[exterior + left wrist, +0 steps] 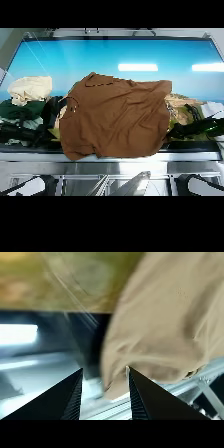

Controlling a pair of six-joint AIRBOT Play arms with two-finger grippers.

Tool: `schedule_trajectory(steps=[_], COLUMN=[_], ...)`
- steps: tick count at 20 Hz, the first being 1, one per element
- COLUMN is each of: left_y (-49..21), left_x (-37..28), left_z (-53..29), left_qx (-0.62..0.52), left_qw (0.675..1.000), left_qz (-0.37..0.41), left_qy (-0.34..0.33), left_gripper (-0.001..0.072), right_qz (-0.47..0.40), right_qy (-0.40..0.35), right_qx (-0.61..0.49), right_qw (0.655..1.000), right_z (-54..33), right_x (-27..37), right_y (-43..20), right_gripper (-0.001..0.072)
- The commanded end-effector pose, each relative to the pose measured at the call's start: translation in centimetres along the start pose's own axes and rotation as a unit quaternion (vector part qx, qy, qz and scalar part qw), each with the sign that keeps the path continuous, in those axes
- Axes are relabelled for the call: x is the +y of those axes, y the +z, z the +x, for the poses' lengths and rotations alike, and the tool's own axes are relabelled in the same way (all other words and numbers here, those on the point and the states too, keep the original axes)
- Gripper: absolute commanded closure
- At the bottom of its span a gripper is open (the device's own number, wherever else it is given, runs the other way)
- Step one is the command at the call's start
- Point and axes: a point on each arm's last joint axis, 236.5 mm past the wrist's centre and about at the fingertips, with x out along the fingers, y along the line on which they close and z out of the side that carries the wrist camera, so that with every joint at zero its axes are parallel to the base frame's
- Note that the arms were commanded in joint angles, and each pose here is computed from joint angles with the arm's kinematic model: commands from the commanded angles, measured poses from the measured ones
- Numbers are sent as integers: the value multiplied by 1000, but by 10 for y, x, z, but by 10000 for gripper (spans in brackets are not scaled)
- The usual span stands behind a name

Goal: Fold the shirts.

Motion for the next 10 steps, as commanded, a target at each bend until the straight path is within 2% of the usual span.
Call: schedule_trajectory(steps=[1,4,5,6,10], left_y=[-13,-28,-32,-33,-11], left_x=[-20,-16,-19,-21,-44], left_z=[45,72,77,77,51], left_qx=[44,100,117,128,113], left_qw=[999,995,993,991,991], left_qz=[16,22,21,25,67], left_qy=[-23,-7,-11,-12,-20], left_gripper=[409,410,524,539,539], right_qz=[5,7,8,9,10], right_qy=[19,46,54,59,61], right_qx=[-9,-26,-33,-38,-40], right_qw=[1000,999,998,998,997], right_z=[-4,-6,-7,-8,-9], right_x=[10,23,27,30,31], right_y=[3,11,14,16,17], right_gripper=[690,689,689,689,689])
